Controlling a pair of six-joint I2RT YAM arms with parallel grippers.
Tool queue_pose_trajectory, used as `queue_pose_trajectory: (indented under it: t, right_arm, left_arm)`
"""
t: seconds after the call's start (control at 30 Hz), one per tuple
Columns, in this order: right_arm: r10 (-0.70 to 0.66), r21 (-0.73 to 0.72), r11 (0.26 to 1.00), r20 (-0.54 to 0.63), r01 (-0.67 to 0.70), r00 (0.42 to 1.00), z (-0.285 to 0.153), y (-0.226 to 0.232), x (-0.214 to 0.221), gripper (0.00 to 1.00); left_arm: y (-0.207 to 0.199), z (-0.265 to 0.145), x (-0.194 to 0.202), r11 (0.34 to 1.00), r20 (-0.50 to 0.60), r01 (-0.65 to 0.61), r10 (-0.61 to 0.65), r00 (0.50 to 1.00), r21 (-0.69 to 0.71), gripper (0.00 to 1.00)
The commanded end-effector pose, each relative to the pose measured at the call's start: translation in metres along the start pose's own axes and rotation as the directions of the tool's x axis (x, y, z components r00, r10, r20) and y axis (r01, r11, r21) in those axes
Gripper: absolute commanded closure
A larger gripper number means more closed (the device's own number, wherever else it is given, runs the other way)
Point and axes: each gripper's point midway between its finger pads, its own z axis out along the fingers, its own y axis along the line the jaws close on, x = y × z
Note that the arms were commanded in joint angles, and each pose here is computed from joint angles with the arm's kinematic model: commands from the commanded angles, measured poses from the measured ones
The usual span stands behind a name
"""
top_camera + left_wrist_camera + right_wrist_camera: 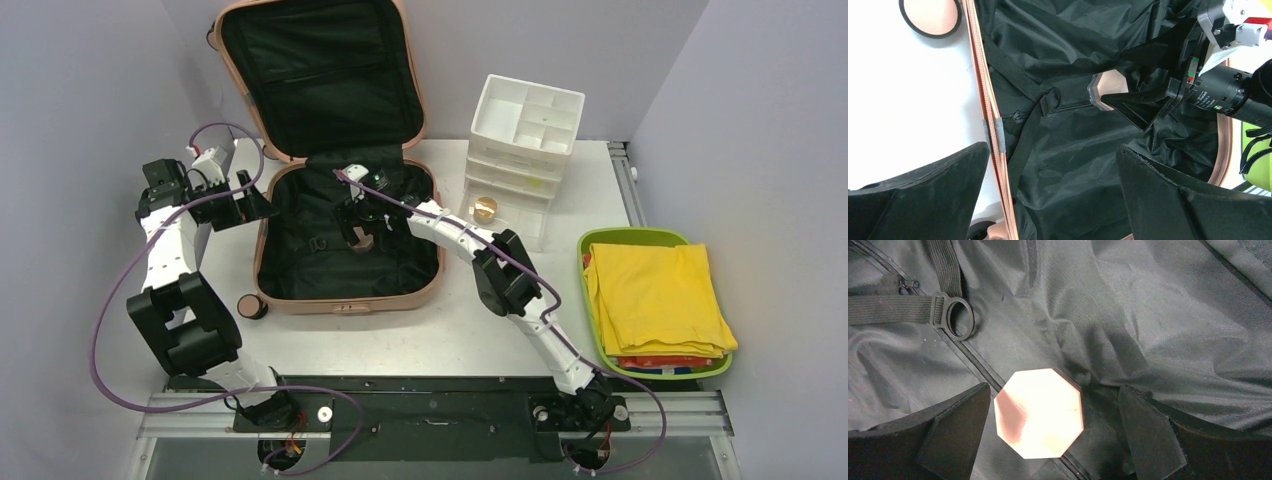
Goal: Open, take out, and arrange the luggage
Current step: Pick up the personal item from the luggage.
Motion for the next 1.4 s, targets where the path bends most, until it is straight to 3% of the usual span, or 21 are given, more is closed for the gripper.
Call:
queue_pose_trajectory:
  t: [0.0, 0.5, 0.73, 0.83, 0.93, 1.0, 1.2, 1.37]
  right_arm:
    - [0.057, -0.022, 0.998, -0.016, -0.057, 0.998, 0.004, 0.012, 0.007, 0.06]
    - [-0.003, -0.008, 1.000, -0.117, 0.002, 0.993, 0.004, 0.024, 0.044, 0.06]
    - [-0.016, 0.047, 0.999, -0.076, 0.020, 0.997, -0.008, 0.011, 0.028, 0.10]
    - [-0.043, 0.064, 0.997, -0.060, 0.047, 0.997, -0.008, 0.006, 0.022, 0.21]
    - [-0.070, 0.068, 0.995, -0.047, 0.074, 0.996, -0.010, 0.005, 0.015, 0.44]
    - [-0.093, 0.068, 0.993, -0.033, 0.095, 0.995, -0.014, 0.005, 0.007, 0.52]
    - [-0.206, 0.077, 0.976, 0.033, 0.203, 0.978, -0.051, 0.007, -0.033, 0.58]
    - [-0.275, 0.096, 0.959, 0.086, 0.266, 0.958, -0.119, -0.003, -0.075, 0.61]
  left_arm:
    - [-0.013, -0.011, -0.018, 0.998, 0.077, -0.053, 0.050, 0.996, 0.035, 0.04]
    - [-0.009, -0.008, -0.013, 0.998, 0.074, -0.040, 0.036, 0.997, 0.053, 0.04]
    - [-0.010, -0.006, -0.012, 0.997, 0.075, -0.027, 0.022, 0.997, 0.070, 0.04]
    - [-0.010, -0.005, -0.011, 0.997, 0.077, -0.024, 0.018, 0.997, 0.074, 0.04]
    - [-0.010, -0.005, -0.011, 0.997, 0.076, -0.023, 0.017, 0.997, 0.076, 0.04]
    - [-0.011, -0.005, -0.010, 0.997, 0.078, -0.024, 0.017, 0.997, 0.077, 0.04]
    - [-0.014, -0.006, -0.009, 0.996, 0.078, -0.027, 0.020, 0.997, 0.089, 0.04]
    - [-0.015, -0.009, 0.001, 0.994, 0.053, -0.070, 0.066, 0.996, 0.086, 0.04]
